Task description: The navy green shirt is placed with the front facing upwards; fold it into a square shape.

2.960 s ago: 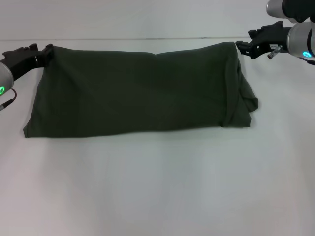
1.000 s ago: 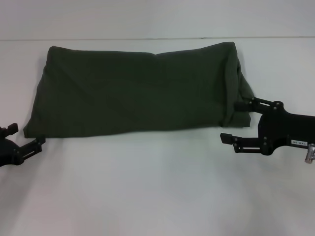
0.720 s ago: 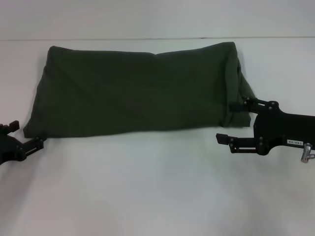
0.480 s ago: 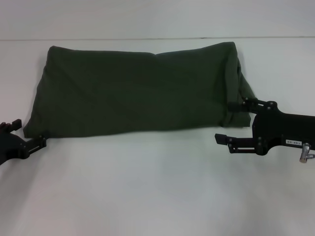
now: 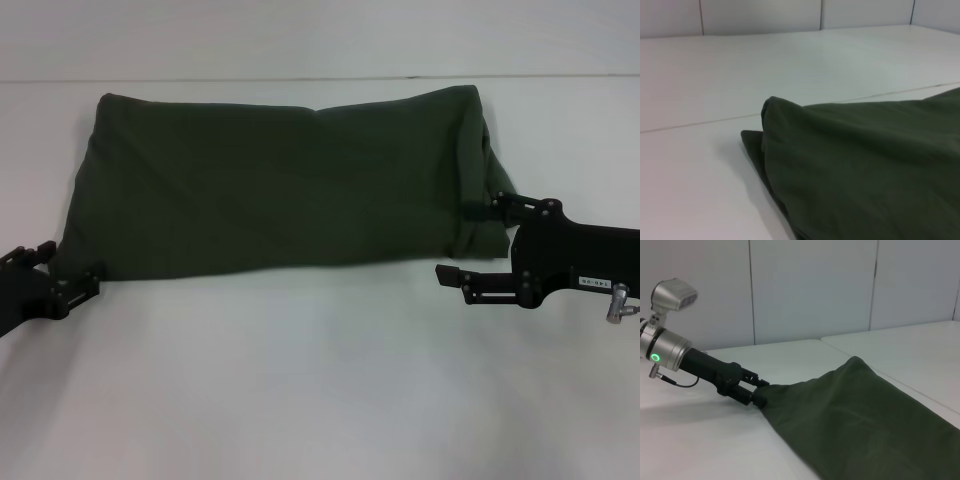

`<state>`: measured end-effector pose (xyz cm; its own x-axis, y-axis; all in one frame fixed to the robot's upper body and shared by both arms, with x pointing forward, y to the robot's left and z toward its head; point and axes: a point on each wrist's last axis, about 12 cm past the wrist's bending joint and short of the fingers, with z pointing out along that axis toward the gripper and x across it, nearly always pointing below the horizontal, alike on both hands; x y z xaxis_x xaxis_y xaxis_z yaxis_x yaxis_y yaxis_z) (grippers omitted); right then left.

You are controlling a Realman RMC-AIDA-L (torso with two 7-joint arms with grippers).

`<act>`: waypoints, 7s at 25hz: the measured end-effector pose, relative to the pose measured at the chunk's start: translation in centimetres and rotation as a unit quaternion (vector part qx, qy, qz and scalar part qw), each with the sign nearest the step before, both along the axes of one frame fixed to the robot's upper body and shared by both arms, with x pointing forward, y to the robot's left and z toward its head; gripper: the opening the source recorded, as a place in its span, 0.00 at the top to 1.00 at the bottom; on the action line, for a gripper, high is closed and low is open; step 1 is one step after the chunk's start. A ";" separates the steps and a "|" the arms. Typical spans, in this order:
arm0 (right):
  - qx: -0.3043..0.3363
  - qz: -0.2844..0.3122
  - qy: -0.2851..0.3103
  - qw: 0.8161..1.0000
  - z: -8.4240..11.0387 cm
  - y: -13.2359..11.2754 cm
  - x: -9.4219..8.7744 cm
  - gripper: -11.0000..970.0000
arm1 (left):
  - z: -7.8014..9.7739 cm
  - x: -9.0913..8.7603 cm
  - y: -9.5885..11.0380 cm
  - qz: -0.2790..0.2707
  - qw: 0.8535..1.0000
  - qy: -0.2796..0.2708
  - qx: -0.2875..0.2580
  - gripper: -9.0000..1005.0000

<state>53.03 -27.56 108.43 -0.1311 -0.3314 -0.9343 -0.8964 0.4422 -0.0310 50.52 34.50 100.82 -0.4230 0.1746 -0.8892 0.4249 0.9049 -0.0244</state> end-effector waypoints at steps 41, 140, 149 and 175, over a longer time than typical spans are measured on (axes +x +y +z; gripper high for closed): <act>0.016 -0.028 0.009 0.999 -0.5 -0.6 0.2 0.07 | 4.5 3.0 -1.5 -0.056 0.995 -0.010 -0.077 0.95; 0.104 -0.200 -0.103 0.969 0.0 -12.1 -5.8 0.99 | 16.6 10.7 -20.5 -0.339 0.930 0.046 -0.134 0.86; 0.092 -0.220 -0.094 0.966 -0.3 -12.6 -5.5 0.98 | 15.0 8.5 -23.4 -0.396 0.908 0.056 -0.128 0.85; 0.057 -0.196 -0.045 0.978 1.3 -10.7 -1.6 0.98 | 10.0 4.6 -19.0 -0.355 0.913 0.054 -0.195 0.26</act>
